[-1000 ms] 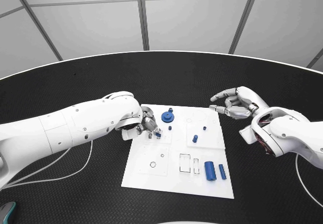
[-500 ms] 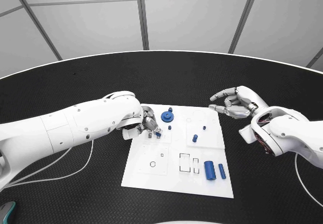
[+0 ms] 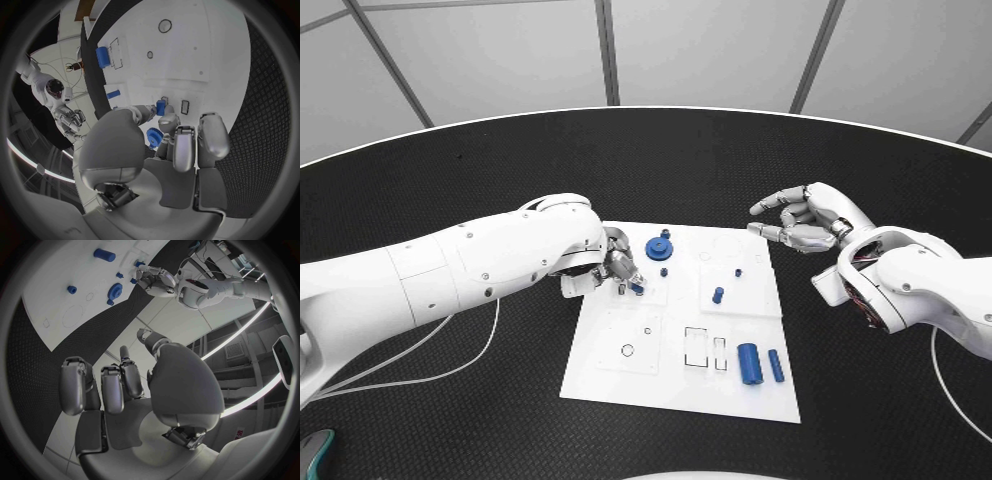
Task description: Assemble the parts on the task board
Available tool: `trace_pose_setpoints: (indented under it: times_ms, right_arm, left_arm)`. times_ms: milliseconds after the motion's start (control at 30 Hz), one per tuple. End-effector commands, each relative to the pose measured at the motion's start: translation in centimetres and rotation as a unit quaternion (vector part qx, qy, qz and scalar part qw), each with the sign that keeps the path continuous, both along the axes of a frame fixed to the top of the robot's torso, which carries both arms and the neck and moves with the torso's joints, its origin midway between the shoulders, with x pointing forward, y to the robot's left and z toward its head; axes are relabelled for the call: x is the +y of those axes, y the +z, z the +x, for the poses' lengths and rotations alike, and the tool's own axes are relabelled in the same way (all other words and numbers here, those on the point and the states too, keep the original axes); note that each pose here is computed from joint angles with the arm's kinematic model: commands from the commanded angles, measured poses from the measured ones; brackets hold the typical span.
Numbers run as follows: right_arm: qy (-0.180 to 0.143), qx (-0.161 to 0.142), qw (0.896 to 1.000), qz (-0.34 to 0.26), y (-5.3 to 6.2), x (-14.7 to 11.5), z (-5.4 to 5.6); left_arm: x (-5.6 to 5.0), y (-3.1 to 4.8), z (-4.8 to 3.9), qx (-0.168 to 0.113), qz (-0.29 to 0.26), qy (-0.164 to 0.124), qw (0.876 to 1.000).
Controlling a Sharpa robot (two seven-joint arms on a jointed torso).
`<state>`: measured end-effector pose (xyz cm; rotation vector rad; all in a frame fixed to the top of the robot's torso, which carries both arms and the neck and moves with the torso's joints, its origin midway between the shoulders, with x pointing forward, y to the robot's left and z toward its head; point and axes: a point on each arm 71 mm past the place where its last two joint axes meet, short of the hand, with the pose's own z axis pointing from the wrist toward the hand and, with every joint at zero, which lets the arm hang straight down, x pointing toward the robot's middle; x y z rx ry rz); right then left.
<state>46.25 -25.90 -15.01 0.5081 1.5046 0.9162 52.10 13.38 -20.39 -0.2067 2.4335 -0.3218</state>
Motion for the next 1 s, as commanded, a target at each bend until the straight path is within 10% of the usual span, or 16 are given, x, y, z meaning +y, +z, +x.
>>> trace_pose_setpoints:
  times_ms: [33, 1000]
  right_arm:
    - [0.0, 0.0, 1.0, 0.0, 0.0, 0.0, 0.0]
    - [0.002, 0.001, 1.0, 0.0, -0.02, 0.11, 0.01]
  left_arm:
    - [-0.02, 0.0, 0.05, -0.002, 0.002, 0.001, 1.0]
    - [-0.25, -0.17, -0.1, 0.005, 0.01, -0.009, 1.0]
